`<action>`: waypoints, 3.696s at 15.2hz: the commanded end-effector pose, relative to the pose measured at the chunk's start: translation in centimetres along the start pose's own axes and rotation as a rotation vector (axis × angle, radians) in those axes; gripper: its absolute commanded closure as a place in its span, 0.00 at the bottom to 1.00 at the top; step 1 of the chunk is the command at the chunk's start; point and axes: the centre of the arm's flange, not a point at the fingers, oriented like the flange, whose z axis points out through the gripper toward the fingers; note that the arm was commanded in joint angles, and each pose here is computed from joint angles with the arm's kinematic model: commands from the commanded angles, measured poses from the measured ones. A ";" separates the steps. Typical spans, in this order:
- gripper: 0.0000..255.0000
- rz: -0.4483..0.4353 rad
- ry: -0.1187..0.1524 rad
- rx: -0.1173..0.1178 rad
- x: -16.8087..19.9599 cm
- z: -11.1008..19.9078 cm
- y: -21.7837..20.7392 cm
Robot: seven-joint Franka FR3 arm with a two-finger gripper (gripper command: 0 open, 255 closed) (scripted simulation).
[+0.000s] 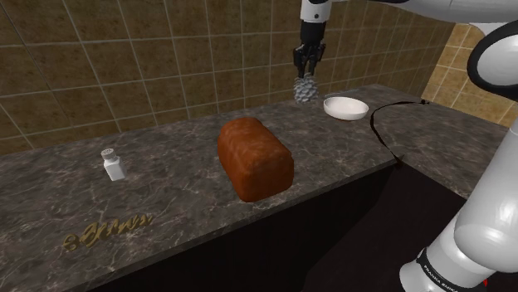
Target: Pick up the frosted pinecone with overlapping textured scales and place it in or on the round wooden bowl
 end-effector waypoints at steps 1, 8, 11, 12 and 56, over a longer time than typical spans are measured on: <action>1.00 -0.001 0.001 0.000 -0.7 -0.4 2.9; 1.00 -0.001 0.001 0.000 -3.2 -1.4 11.8; 1.00 -0.001 0.001 0.000 -4.2 -1.8 15.6; 1.00 -0.001 0.001 0.000 -4.5 -2.0 16.8; 0.00 -0.001 0.001 0.000 -7.6 5.7 24.8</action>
